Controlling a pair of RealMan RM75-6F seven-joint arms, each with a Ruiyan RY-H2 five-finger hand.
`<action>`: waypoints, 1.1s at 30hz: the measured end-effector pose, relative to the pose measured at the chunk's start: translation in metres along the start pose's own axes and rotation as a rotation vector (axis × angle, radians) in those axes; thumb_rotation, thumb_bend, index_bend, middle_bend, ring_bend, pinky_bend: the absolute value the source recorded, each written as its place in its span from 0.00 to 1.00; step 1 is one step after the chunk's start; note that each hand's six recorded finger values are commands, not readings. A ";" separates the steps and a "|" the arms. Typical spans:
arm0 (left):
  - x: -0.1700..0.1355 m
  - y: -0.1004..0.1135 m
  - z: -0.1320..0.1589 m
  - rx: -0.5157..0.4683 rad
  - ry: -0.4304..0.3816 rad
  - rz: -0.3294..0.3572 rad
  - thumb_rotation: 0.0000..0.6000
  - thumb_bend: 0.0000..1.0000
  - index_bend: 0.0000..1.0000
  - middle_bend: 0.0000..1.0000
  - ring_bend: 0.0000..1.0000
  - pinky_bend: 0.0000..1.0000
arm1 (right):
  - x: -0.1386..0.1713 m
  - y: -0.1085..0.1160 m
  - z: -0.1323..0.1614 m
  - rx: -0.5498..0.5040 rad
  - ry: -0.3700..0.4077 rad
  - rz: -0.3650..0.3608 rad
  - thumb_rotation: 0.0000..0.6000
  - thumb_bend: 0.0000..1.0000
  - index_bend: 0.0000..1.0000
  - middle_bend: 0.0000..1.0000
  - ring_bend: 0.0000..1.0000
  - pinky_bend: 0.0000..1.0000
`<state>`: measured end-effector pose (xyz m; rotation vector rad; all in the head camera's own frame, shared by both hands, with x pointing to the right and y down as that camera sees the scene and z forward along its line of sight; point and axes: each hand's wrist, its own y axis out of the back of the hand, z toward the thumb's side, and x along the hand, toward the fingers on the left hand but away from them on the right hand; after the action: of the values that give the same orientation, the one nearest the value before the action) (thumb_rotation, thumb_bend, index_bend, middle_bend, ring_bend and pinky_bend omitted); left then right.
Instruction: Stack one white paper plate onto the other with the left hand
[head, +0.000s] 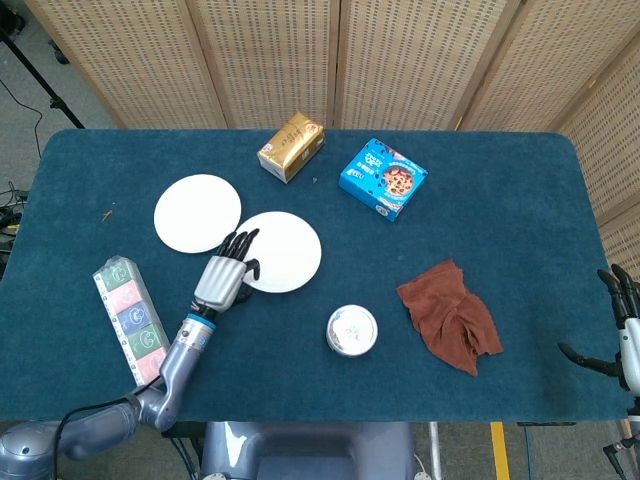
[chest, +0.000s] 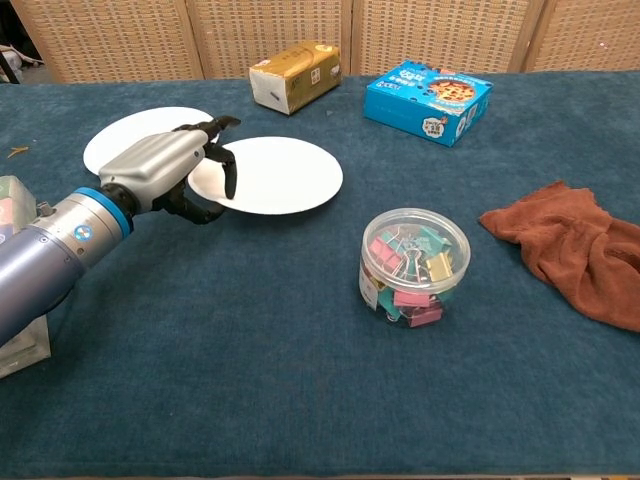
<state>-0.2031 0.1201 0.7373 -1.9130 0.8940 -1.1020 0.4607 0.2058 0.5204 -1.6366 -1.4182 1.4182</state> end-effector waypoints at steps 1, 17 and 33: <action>0.001 0.004 0.000 -0.001 -0.002 0.013 1.00 0.51 0.86 0.00 0.00 0.00 | 0.000 0.000 0.000 0.002 0.000 0.001 1.00 0.00 0.00 0.00 0.00 0.00; 0.017 0.115 -0.044 0.039 0.039 0.271 1.00 0.50 0.92 0.00 0.00 0.00 | 0.000 -0.007 0.002 0.016 0.002 0.015 1.00 0.00 0.00 0.00 0.00 0.00; 0.008 0.126 -0.124 -0.006 0.212 0.293 1.00 0.50 0.92 0.00 0.00 0.00 | -0.001 -0.019 0.006 0.039 0.006 0.046 1.00 0.00 0.00 0.00 0.00 0.00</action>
<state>-0.3365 0.0209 0.6770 -1.6254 1.2511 -1.1349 0.4486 0.2091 0.5354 -1.6572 -1.3490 1.4569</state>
